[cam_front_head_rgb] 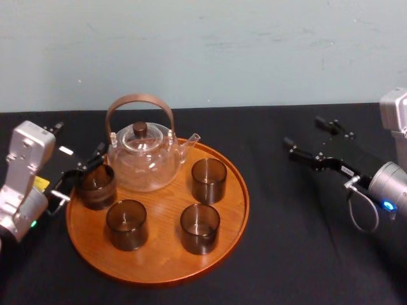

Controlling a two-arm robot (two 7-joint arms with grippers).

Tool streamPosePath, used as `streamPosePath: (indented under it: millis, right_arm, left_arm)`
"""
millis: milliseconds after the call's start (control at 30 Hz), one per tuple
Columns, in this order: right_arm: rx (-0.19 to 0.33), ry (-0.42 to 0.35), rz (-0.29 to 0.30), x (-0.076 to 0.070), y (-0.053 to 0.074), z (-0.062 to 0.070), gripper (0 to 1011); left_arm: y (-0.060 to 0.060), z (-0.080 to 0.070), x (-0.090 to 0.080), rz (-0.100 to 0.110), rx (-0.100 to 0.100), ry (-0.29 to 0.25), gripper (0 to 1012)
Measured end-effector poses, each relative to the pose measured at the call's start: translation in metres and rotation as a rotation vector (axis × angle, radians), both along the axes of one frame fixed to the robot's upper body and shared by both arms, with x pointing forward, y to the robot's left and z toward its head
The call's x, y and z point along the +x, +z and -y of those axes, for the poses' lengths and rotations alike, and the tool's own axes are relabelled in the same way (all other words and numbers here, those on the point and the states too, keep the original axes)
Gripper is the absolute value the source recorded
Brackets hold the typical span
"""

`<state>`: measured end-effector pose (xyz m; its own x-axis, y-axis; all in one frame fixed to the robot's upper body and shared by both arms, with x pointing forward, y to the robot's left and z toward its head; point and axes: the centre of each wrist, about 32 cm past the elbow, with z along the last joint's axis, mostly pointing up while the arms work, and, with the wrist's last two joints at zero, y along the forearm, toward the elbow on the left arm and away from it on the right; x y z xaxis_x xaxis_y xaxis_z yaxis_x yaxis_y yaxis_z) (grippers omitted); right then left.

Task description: Pick up the glass from the table and place it on the tray.

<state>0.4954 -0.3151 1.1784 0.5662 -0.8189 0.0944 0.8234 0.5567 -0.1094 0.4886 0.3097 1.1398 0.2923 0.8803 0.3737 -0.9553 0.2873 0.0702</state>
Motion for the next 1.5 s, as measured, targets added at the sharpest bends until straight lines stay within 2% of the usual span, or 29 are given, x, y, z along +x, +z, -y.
streamPosePath:
  millis: [233,467,700,967,1500]
  right_arm:
    - [0.026,-0.163,0.028,-0.002,-0.023,-0.004,1002]
    - [0.031,-0.216,0.025,-0.001,-0.041,-0.007,1002]
    - [0.044,-0.228,0.010,0.001,-0.054,-0.008,1002]
    - [0.046,-0.230,0.001,0.003,-0.059,-0.008,1002]
    - [0.044,-0.227,0.001,0.003,-0.058,-0.008,1002]
  left_arm:
    - [0.000,0.000,0.000,0.000,0.000,0.000,1001]
    - [0.000,0.000,0.000,0.000,0.000,0.000,1001]
    - [0.000,0.000,0.000,0.000,0.000,0.000,1001]
    - [0.000,0.000,0.000,0.000,0.000,0.000,1001]
    - [0.000,0.000,0.000,0.000,0.000,0.000,1001]
